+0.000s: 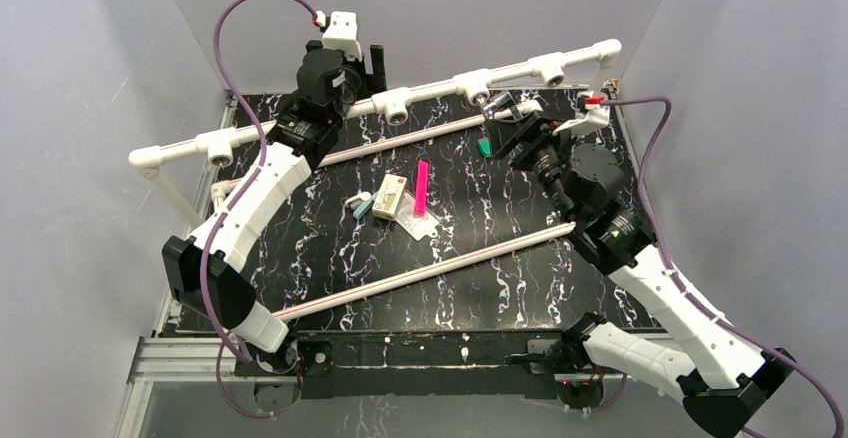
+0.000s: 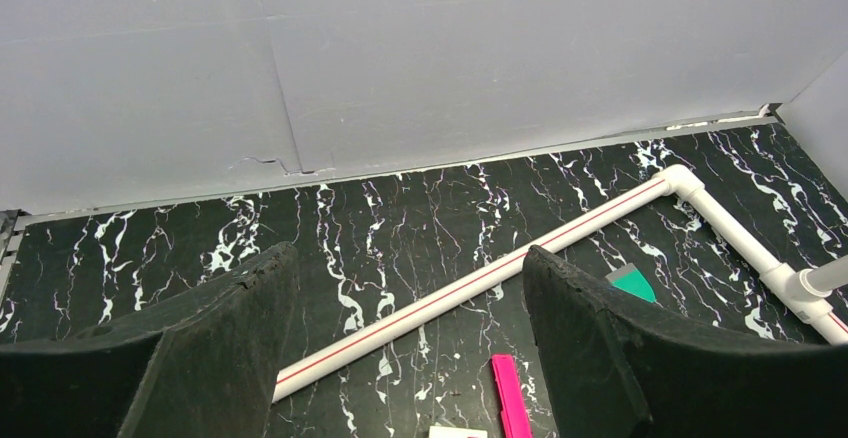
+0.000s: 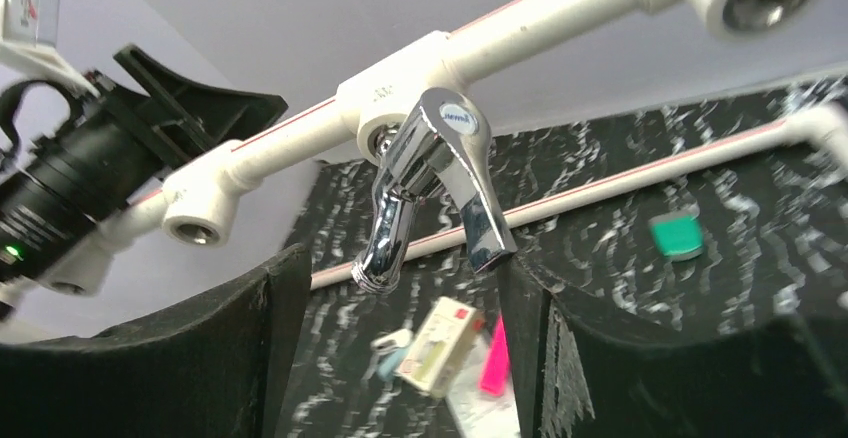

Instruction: Install the water faucets

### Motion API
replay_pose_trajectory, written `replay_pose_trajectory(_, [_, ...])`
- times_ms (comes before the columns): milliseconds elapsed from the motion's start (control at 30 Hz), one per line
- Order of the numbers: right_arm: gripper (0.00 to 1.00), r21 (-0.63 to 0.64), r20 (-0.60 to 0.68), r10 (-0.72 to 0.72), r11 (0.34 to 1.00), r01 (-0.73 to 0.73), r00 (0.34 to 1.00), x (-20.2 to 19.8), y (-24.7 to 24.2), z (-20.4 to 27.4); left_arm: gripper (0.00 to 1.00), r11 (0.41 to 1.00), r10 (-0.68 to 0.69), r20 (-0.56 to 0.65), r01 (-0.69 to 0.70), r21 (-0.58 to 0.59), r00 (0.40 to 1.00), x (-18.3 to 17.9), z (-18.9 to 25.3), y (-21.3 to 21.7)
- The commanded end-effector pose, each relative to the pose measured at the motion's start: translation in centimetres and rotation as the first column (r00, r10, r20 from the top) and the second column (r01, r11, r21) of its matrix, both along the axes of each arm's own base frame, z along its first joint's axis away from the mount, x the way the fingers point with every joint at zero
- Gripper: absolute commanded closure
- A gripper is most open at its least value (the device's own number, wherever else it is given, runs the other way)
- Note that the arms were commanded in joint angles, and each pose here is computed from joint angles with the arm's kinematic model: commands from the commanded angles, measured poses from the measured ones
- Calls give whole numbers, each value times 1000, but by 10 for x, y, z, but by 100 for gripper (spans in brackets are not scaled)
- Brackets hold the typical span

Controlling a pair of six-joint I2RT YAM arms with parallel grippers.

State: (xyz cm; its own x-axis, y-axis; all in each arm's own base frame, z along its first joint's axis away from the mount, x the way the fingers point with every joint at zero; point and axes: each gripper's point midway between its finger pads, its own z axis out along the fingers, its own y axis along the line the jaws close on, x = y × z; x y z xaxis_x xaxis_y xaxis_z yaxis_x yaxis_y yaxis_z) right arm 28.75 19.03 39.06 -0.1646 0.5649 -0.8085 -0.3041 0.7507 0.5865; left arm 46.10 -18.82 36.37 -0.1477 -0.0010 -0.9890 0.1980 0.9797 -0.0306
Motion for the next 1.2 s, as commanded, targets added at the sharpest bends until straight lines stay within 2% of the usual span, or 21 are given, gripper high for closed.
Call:
replay_pose_trajectory(0, [23,-278,200,49,961,8,979,-11,-12,43,20,994,-20,-230,45,102,973,-11,-81,-6])
replay_pose_trajectory(167, [20,-500,300,113,864,56,947,-11,-18,59,20,994,-20,-229,45,101,973,-12,-80,-6])
replay_pose_trajectory(367, [20,-596,352,102,791,139,930,-8,-30,68,20,994,-20,-229,45,101,973,-12,-80,-6])
replay_pose_trajectory(500, [20,-699,410,209,697,159,888,-11,-23,74,20,994,-24,-229,47,96,973,-12,-80,-7])
replay_pose_trajectory(600, [22,-790,422,308,587,178,853,-11,-17,71,20,994,-23,-225,45,96,974,-13,-79,-6])
replay_pose_trajectory(700, [24,-875,391,414,443,193,822,-12,-12,60,20,994,-21,-223,44,98,975,-13,-78,-5])
replay_pose_trajectory(833, [25,-932,349,512,274,235,785,-13,-11,50,20,994,-21,-223,43,98,975,-14,-78,-5])
replay_pose_trajectory(1033, [25,-934,311,581,39,355,753,-5,-16,43,20,994,-26,-226,49,94,974,-13,-79,-7])
replay_pose_trajectory(1100, [25,-911,299,593,-56,409,748,2,-19,42,20,995,-26,-224,48,93,974,-13,-78,-7])
replay_pose_trajectory(1167, [25,-878,305,600,-123,462,740,9,-19,43,20,994,-25,-224,48,94,974,-12,-78,-7])
